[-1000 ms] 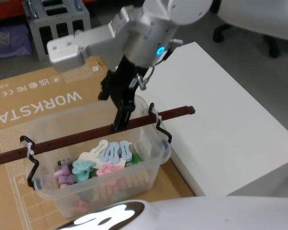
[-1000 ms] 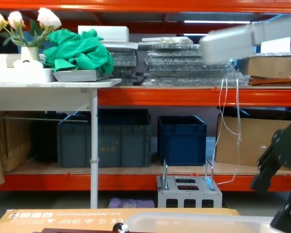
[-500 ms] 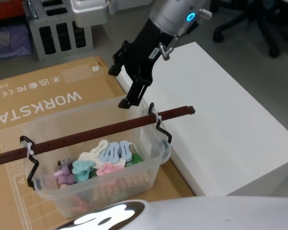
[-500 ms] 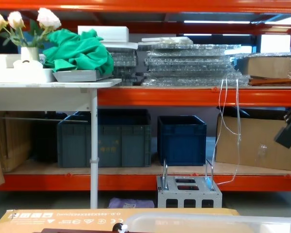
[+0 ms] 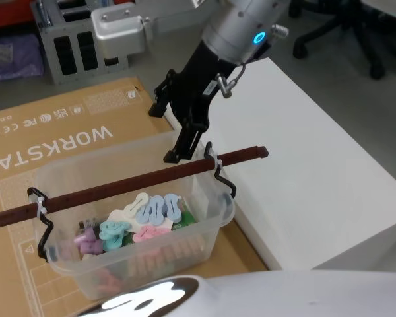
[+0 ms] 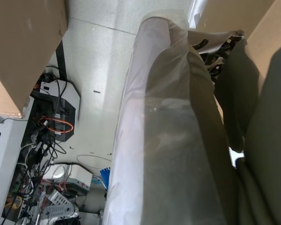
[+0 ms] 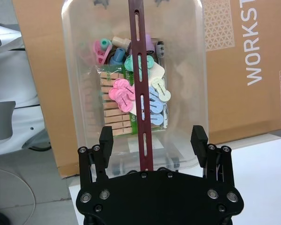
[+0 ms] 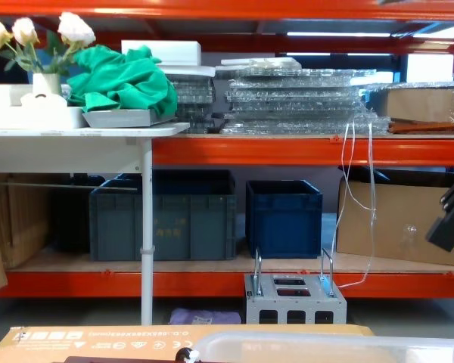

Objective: Use one hand to grasp the basket and place it at the designated location.

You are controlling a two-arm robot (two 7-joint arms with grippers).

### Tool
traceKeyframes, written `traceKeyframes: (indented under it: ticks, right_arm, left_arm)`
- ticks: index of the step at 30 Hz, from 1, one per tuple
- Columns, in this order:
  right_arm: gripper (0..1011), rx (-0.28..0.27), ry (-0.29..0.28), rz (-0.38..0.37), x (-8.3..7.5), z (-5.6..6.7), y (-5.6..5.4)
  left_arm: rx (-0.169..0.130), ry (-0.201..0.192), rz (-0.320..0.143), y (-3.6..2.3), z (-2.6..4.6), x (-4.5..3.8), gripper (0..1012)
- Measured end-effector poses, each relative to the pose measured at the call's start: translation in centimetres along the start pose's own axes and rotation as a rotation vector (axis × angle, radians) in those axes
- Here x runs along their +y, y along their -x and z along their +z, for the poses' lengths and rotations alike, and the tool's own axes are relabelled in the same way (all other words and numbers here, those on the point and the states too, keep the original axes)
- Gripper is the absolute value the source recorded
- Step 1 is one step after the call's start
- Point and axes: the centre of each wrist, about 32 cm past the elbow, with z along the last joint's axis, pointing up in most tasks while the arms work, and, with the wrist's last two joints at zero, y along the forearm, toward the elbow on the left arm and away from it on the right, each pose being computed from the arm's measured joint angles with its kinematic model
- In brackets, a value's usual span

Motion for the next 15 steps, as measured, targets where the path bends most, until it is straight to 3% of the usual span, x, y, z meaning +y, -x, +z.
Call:
traceKeyframes:
  ticks: [15]
  right_arm:
    - [1001, -0.017, -0.025, 0.066, 3.8, -0.1, -1.7]
  left_arm:
    - [0.0, 0.0, 0.0, 0.0, 0.0, 0.0, 0]
